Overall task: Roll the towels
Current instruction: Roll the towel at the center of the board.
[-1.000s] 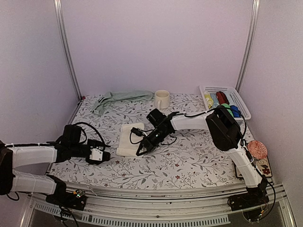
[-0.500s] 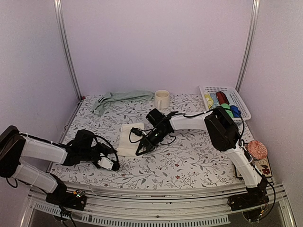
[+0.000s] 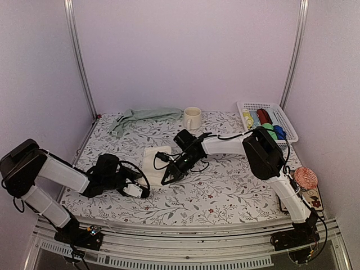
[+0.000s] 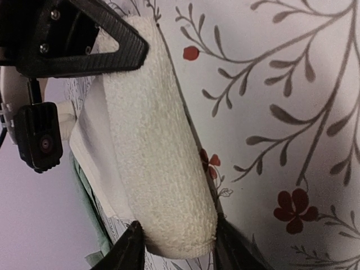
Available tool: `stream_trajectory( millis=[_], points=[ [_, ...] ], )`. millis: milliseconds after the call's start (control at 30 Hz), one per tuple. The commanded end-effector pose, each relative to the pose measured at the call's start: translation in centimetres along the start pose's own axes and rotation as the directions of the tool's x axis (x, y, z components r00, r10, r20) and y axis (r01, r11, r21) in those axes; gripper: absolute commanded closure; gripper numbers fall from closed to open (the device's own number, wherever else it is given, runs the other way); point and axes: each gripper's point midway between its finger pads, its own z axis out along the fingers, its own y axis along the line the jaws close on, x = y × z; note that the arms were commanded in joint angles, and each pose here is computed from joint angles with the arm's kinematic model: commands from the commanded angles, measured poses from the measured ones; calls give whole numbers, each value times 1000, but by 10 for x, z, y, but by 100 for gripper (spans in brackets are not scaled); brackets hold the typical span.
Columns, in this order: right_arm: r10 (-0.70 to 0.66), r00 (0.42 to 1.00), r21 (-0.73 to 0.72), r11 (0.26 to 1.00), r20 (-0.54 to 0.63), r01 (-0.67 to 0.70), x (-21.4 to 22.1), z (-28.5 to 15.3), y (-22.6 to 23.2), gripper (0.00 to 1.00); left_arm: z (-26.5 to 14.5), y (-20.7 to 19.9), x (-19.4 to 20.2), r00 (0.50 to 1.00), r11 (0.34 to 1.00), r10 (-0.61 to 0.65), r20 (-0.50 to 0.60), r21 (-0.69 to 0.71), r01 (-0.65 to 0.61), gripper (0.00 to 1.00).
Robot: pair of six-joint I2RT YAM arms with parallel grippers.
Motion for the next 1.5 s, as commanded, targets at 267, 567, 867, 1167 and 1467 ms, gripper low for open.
stream_trajectory(
  millis=[267, 567, 867, 1167, 1467],
  points=[
    [36, 999, 9, 999, -16, -36, 7, 6, -19, 96, 12, -24, 0, 999, 996, -21, -47, 82, 25, 86],
    [-37, 999, 54, 998, 24, 35, -7, -16, -2, 78, 10, -28, -7, 995, 983, -93, -29, 156, 96, 100],
    [-265, 960, 292, 929, 91, 228, -17, -71, 23, 42, 4, -33, -15, 962, 923, -273, 19, 288, 256, 100],
    [-621, 784, 609, 615, -17, 500, -5, -88, 34, 28, 1, -29, -13, 916, 850, -399, 40, 392, 353, 100],
    [-875, 346, 695, 15, -339, 719, 15, -47, 54, 23, -1, -17, -8, 866, 765, -498, 46, 494, 413, 100]
  ],
)
